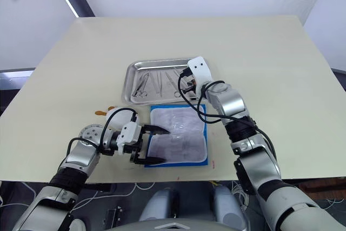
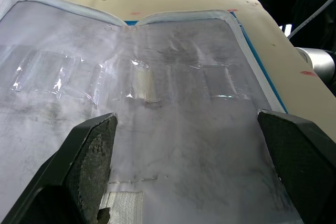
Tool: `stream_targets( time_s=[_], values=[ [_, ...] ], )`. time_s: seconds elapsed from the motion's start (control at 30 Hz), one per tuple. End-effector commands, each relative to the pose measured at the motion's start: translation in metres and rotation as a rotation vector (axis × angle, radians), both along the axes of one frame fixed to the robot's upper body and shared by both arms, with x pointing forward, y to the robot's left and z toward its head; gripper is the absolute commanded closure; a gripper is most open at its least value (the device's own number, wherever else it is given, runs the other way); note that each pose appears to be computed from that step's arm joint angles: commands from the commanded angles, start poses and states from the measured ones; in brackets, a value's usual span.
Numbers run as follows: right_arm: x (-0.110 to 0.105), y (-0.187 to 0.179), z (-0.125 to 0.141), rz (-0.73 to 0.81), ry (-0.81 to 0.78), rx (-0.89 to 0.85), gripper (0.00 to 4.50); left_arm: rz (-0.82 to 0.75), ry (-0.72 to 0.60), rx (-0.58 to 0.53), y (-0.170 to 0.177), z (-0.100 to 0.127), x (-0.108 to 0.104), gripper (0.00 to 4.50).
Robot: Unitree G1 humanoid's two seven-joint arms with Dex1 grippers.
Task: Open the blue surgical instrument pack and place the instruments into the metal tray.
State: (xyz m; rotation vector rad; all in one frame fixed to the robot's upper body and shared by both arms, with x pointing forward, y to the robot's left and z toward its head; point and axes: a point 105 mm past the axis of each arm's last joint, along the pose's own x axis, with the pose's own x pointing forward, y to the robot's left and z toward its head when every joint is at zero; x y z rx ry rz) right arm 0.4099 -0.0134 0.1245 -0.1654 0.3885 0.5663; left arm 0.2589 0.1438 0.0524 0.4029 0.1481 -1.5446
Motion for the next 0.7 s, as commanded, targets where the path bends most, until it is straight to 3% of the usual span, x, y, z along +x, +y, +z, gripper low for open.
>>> stream_targets(
  time_s=[0.03,0.3,0.37,0.43,0.63,0.7],
  values=[
    [0.009,0.000,0.009,-0.039,-0.034,0.015,4.46,0.052,0.138,0.105,0.013,-0.037,-0.013,0.00],
    [0.014,-0.001,0.003,-0.063,-0.024,0.007,4.46,0.056,0.136,0.109,0.015,-0.037,-0.013,0.00],
    [0.014,0.000,0.005,-0.051,-0.034,0.005,3.54,0.055,0.136,0.110,0.016,-0.037,-0.013,0.00],
    [0.013,0.001,0.010,-0.036,-0.048,0.018,2.92,0.055,0.135,0.111,0.016,-0.037,-0.013,0.00],
    [0.008,0.005,0.038,0.009,-0.131,0.056,0.14,0.055,0.131,0.111,0.017,-0.035,-0.012,0.00],
    [0.003,0.005,0.049,0.037,-0.158,0.075,0.06,0.054,0.124,0.106,0.017,-0.033,-0.011,0.00]
  ],
)
